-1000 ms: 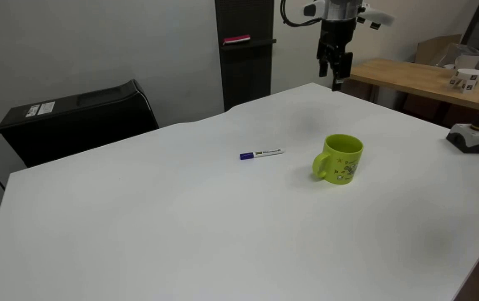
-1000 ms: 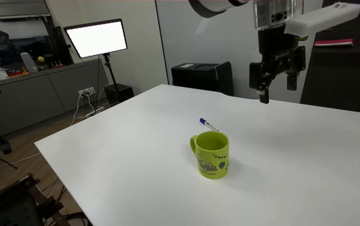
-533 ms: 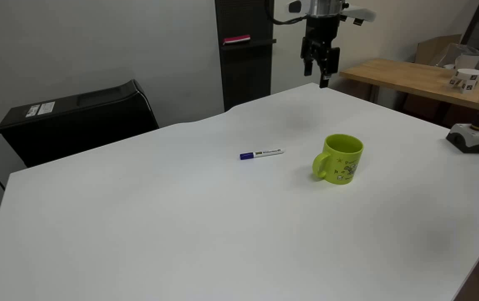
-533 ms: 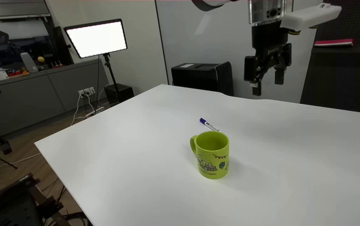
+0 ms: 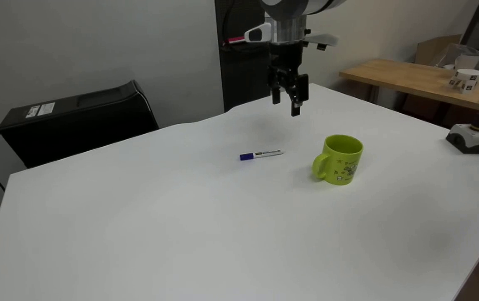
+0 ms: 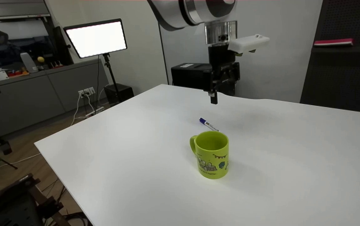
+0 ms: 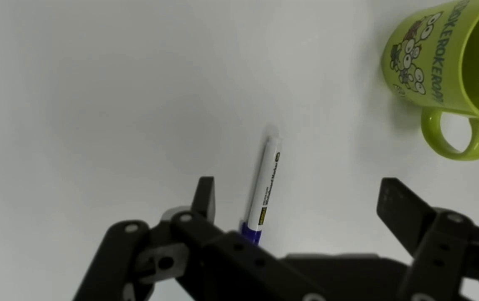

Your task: Place the blue marker inside the yellow mug

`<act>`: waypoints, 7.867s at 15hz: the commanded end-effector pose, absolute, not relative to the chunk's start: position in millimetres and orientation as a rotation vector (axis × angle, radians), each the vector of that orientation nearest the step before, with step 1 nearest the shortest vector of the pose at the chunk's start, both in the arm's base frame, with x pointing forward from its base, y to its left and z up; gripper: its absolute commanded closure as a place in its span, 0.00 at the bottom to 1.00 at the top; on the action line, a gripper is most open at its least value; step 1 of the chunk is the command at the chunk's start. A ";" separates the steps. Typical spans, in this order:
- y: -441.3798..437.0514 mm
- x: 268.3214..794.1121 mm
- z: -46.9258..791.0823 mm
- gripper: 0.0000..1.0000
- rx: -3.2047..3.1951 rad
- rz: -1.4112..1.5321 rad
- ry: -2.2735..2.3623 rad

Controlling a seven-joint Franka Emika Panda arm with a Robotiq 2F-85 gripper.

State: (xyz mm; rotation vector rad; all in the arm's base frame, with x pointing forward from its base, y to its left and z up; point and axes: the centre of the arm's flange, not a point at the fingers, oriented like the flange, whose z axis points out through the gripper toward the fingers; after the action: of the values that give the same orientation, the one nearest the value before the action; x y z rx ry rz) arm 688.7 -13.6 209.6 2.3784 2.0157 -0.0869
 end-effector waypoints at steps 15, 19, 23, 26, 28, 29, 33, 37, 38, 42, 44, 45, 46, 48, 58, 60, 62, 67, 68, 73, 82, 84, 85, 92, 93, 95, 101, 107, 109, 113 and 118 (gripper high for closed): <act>-39.2 688.5 211.1 0.00 2.401 -0.085 1.985; -34.9 690.9 198.1 0.00 2.396 -0.127 1.980; -28.1 692.7 173.1 0.00 2.384 -0.179 2.009; -23.4 694.0 154.5 0.00 2.358 -0.207 2.025; -21.0 695.4 143.9 0.00 2.338 -0.210 2.014; -19.5 696.9 139.8 0.00 2.331 -0.204 2.008; -9.0 701.8 123.6 0.00 2.354 -0.177 1.984; 7.9 704.6 111.3 0.00 2.374 -0.170 1.952; 11.8 704.8 108.4 0.00 2.379 -0.169 1.943; 28.1 706.5 97.3 0.00 2.393 -0.160 1.907; 33.9 707.1 92.0 0.00 2.394 -0.156 1.903; 36.2 706.9 89.5 0.00 2.394 -0.157 1.900; 38.3 706.9 86.6 0.00 2.395 -0.161 1.898; 40.9 707.2 81.8 0.00 2.397 -0.160 1.895; 28.5 716.5 84.6 0.73 2.378 -0.199 1.883; 19.7 719.0 88.7 0.86 2.388 -0.209 1.867; 10.6 721.2 94.2 0.98 2.396 -0.216 1.853; -8.2 730.2 120.9 0.96 2.409 -0.244 1.870; -10.9 732.5 130.8 0.96 2.406 -0.249 1.877; -15.1 737.5 178.9 0.96 2.358 -0.237 1.898; 13.1 727.5 244.6 0.96 2.073 -0.523 1.910; 20.7 721.9 256.8 0.96 1.994 -0.620 1.889; 24.4 717.8 263.9 0.96 1.951 -0.669 1.875; 40.8 688.0 301.1 0.96 1.747 -0.900 1.791; 41.0 683.6 303.8 0.96 1.726 -0.928 1.782; 38.0 669.8 307.9 0.96 1.690 -0.986 1.754; 31.0 623.1 295.8 0.96 1.648 -1.040 1.791; 17.5 577.5 282.5 0.96 1.622 -1.106 1.839; 8.7 566.0 278.5 0.96 1.619 -1.127 1.851; -14.3 551.3 265.1 0.96 1.633 -1.143 1.871; -30.1 567.8 241.2 0.96 1.648 -1.060 1.865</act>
State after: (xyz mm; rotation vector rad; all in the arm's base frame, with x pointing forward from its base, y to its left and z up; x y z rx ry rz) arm 563.6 -23.4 247.9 1.6435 1.9102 -1.1236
